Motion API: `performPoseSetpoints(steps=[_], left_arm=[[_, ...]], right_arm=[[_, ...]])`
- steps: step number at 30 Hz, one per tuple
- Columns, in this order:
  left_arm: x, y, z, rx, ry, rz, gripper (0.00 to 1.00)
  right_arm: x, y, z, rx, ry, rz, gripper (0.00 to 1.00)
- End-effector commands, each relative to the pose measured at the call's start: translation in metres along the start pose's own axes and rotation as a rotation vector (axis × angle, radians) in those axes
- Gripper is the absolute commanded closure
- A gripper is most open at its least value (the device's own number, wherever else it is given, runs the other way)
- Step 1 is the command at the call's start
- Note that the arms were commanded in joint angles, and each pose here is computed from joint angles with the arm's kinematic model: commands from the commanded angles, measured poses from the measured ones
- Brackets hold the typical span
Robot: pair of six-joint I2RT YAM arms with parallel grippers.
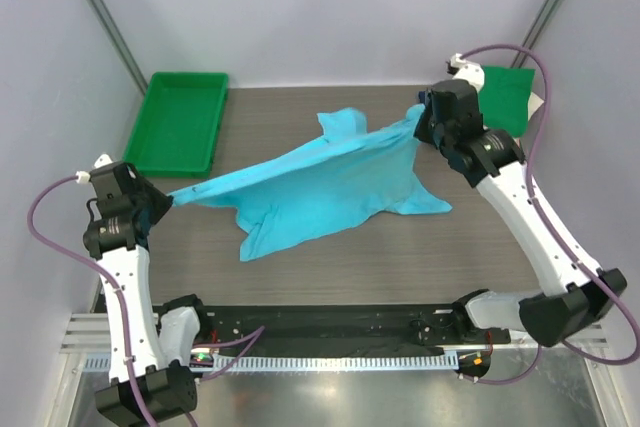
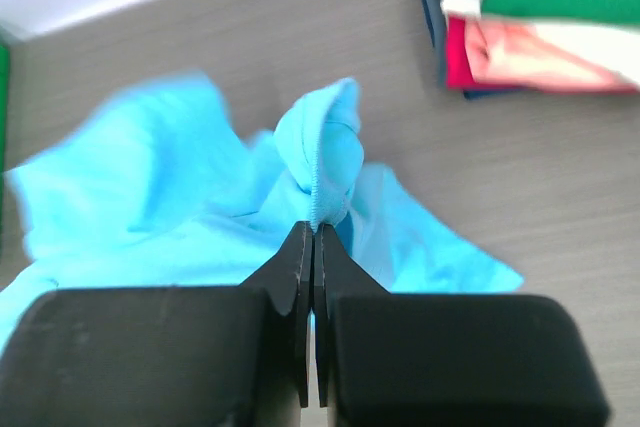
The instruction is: Fold and stack the t-shirts
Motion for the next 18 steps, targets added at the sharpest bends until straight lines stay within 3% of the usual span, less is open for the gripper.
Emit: performPoseSetpoints(steps=[1, 4, 6, 7, 9, 10, 11, 15, 18], left_arm=[[-0.005, 0.001, -0.003, -0.030, -0.025, -0.017, 1.00], [-0.007, 0.001, -0.011, -0.043, -0.037, -0.012, 1.00], [-0.007, 0.001, -0.015, -0.038, -0.046, -0.002, 1.00], [-0.004, 0.003, -0.016, -0.037, -0.044, 0.011, 1.00], [0.005, 0.006, -0.017, -0.035, -0.044, 0.025, 1.00], [0.008, 0.008, -0.016, -0.038, -0.042, 0.027, 1.00], [0.018, 0.012, -0.013, -0.035, -0.027, 0.032, 1.00], [0.020, 0.009, -0.012, 0.024, -0.025, 0.041, 1.00], [0.021, 0.010, -0.005, 0.018, -0.009, 0.034, 1.00]], right_arm=[[0.040, -0.021, 0.013, 0.074, 0.133, -0.014, 0.99], [0.060, -0.026, 0.009, -0.006, 0.222, 0.001, 0.98], [0.088, -0.034, 0.005, -0.064, 0.336, 0.007, 0.88], [0.096, -0.038, 0.003, -0.070, 0.346, 0.023, 0.73], [0.134, -0.065, 0.002, -0.013, 0.409, 0.040, 0.51], [0.137, -0.071, -0.005, -0.025, 0.370, 0.063, 0.31], [0.155, -0.085, -0.004, 0.007, 0.397, 0.058, 0.25], [0.152, -0.080, -0.007, -0.037, 0.395, 0.054, 0.22], [0.134, -0.051, -0.002, -0.099, 0.376, 0.022, 0.23]])
Point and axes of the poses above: each gripper's point midway between its finger pads, its own z axis out along the fingers, its own y axis along the line the jaws close on, x = y × z, the point moved 10 cm from there along -z, back along the fingers, and after that the axes turned 10 degrees about z, right-handed, at the moved point
